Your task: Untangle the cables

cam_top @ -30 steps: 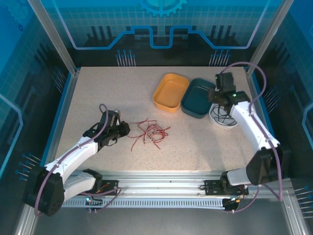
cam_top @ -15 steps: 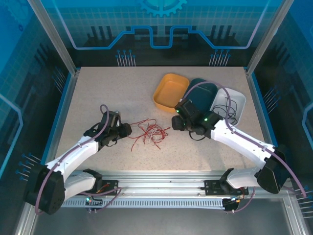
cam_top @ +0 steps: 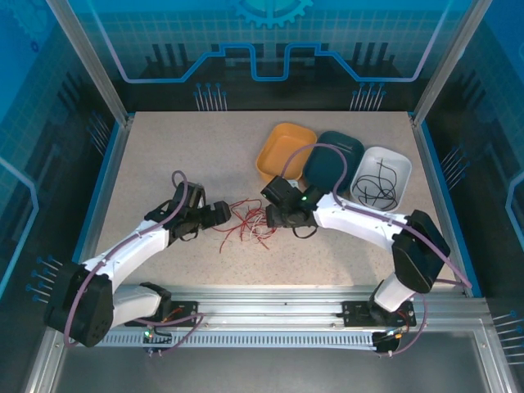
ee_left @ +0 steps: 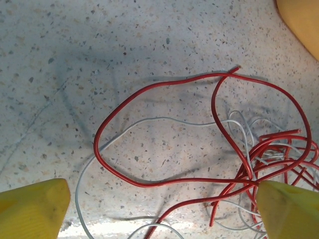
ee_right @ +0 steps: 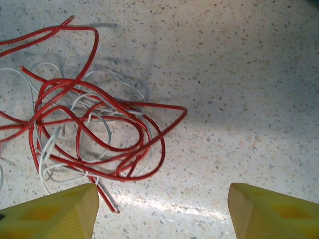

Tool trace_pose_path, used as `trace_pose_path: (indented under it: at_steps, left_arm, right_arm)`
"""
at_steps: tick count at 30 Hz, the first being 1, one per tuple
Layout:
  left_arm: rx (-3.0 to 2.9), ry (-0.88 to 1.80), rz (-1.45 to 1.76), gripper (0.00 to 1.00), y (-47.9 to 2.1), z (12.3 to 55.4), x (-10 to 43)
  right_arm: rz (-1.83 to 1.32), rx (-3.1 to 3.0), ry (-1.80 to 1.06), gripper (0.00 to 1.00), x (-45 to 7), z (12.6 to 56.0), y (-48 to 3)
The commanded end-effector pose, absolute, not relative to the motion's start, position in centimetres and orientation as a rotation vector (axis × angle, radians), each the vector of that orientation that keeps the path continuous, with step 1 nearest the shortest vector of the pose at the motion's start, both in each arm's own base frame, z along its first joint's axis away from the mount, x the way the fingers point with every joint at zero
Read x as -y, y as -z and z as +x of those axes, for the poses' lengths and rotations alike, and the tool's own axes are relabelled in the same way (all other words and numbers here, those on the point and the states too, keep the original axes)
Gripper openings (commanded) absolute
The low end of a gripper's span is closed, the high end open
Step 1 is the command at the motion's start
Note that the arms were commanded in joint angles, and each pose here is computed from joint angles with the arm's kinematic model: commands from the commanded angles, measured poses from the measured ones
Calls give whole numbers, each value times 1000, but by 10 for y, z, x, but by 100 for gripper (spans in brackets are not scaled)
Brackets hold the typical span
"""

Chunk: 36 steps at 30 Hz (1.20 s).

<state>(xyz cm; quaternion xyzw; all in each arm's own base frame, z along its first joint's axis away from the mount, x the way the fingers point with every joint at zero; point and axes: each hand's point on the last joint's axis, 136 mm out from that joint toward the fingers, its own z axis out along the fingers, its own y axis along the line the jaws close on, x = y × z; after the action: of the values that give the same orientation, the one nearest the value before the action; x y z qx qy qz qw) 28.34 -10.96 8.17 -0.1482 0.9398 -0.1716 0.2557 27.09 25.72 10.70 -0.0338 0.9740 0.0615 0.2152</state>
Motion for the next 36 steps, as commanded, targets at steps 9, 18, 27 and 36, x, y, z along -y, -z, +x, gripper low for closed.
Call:
trace_pose_path:
  at_steps: [9,18,27,36]
  left_arm:
    - [-2548,423,-424,99,-87,281,101]
    - [-2523,476,-390,99,-95,285,108]
    - [-2489,626,-317,99,-114,291,133]
    - [-2524,623,-177,99,-108,292,165]
  right_arm:
    - [-48,-2763,-254,56,-293,284,-83]
    - [-1,-2745,-151,48,-268,290,-74]
    - [-17,-2695,-283,8,-257,309,-90]
    - [-235,-2502,-429,0,-288,302,-159]
